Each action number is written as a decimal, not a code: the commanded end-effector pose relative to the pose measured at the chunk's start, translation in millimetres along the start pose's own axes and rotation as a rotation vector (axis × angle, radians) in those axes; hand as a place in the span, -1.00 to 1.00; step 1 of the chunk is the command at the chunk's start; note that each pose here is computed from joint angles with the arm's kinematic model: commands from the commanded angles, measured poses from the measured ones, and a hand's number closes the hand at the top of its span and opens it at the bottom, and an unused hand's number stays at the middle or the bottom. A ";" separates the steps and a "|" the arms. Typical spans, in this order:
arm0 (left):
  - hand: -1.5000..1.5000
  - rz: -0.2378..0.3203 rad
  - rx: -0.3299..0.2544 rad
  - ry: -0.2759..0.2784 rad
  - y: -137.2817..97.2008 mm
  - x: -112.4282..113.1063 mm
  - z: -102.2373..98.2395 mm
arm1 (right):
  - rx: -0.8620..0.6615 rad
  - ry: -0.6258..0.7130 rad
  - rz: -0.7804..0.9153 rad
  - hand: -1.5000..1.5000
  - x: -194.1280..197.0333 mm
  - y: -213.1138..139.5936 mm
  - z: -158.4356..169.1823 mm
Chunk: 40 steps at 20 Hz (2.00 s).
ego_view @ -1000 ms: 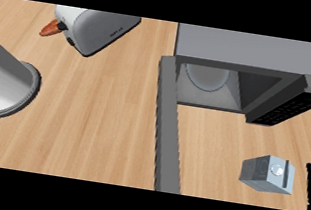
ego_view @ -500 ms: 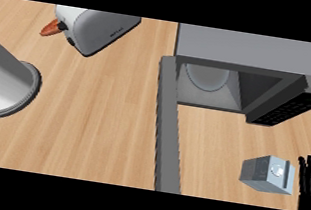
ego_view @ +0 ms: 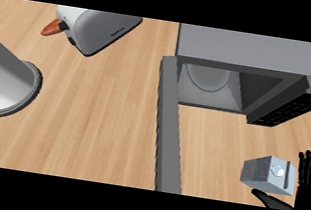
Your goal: Pick up the milk, place it into the microwave and close the microwave
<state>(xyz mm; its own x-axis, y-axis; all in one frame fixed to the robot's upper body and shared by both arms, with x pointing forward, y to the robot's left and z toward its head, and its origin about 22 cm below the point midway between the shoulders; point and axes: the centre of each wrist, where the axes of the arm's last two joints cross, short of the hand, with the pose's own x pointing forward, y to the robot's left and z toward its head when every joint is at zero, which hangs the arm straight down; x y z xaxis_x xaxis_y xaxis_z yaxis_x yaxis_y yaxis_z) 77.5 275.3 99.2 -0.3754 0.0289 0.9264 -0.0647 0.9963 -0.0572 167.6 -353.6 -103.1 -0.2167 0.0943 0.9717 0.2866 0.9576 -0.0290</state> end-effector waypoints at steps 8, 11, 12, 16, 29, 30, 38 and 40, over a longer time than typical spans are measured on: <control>-1.00 0.025 0.008 -0.016 -11.6 -1.8 -6.6 | 0.049 0.050 -0.069 -1.00 -39.3 -26.1 19.1; -1.00 0.033 0.002 -0.005 -3.1 -16.6 -6.8 | 0.227 0.075 -0.217 -1.00 -43.2 -26.4 20.7; -1.00 0.011 -0.009 -0.008 -3.0 0.1 -10.8 | 0.312 0.071 -0.250 -1.00 -39.8 -2.6 0.7; -1.00 0.015 -0.013 0.014 2.4 -8.9 -8.3 | 0.339 -0.025 -0.367 1.00 -33.5 9.3 -11.9; -1.00 0.015 -0.003 0.005 14.2 -0.8 -5.8 | 0.172 -0.165 -0.157 1.00 -26.3 33.9 -47.4; -1.00 0.048 -0.013 0.029 7.8 -11.7 -12.6 | 0.191 -0.154 -0.163 1.00 -17.3 44.0 -66.5; -1.00 0.042 -0.005 0.005 18.9 -11.6 4.4 | 0.337 -0.201 -0.183 1.00 1.0 53.7 -96.0; -1.00 0.059 -0.027 0.022 5.4 -15.6 1.9 | 0.383 -0.205 -0.220 1.00 10.6 61.5 -94.6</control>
<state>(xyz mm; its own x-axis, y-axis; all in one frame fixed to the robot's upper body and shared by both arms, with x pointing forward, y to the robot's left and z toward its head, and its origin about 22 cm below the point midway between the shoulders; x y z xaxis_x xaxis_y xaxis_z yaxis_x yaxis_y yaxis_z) 82.2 284.2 91.4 -0.3636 0.0731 0.9287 -0.0350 0.9951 -0.0920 267.4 -328.0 -82.7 -0.4038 -0.0462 0.9137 -0.0433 0.9986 0.0314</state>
